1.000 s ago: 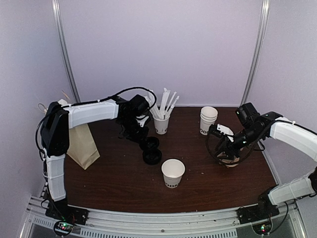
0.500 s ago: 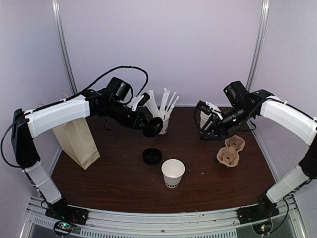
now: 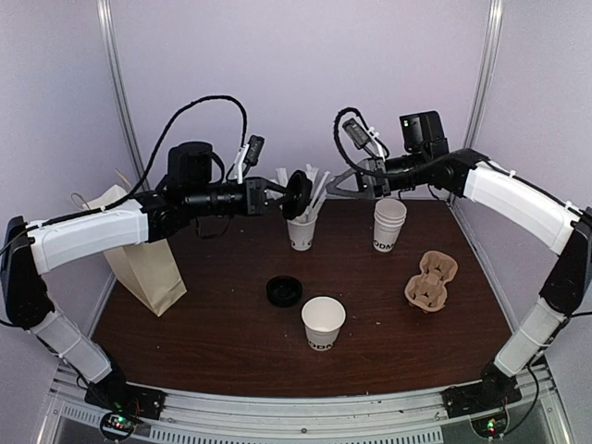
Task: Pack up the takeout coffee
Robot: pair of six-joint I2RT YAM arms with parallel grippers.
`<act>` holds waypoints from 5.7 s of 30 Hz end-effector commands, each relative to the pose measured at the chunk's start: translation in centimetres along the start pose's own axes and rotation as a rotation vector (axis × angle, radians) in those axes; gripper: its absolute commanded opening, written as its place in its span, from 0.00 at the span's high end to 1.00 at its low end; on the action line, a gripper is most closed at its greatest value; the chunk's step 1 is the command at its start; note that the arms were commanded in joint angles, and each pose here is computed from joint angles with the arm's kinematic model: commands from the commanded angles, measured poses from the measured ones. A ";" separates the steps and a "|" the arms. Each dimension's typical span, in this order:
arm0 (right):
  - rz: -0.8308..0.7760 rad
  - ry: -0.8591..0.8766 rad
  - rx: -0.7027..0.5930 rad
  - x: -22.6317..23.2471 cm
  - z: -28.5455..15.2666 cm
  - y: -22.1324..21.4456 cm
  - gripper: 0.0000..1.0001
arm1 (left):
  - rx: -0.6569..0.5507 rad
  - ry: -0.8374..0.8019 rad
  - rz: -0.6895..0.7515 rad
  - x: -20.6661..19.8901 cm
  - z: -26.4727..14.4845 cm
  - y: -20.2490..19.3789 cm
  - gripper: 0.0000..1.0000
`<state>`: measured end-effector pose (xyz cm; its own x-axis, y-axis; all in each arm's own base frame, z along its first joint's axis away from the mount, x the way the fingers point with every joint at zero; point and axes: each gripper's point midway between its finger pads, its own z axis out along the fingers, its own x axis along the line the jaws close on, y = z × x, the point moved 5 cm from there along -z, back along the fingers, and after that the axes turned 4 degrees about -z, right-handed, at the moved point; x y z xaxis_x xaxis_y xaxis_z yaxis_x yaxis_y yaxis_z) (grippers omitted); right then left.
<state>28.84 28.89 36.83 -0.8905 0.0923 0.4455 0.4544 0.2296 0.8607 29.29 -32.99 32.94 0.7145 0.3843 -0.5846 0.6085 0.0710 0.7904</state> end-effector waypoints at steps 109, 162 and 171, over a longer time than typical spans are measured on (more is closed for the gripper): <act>-0.540 -0.252 1.159 1.8 9.3 -15.1 0.32 | 0.024 0.331 0.137 2.5 -8.5 -5.0 0.46; -0.545 -0.250 1.309 1.3 11.8 -18.0 0.23 | 0.044 0.325 0.085 3.6 -7.7 -6.3 0.46; -0.555 -0.262 1.294 1.4 11.8 -17.6 0.18 | 0.049 0.314 0.078 3.6 -7.4 -6.3 0.46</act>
<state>19.30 36.11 18.87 -0.9874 -0.1571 -0.0203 -0.1574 0.9874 0.0130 24.92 -24.90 26.31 0.6080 0.6735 -0.4205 0.6011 -0.0445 0.7979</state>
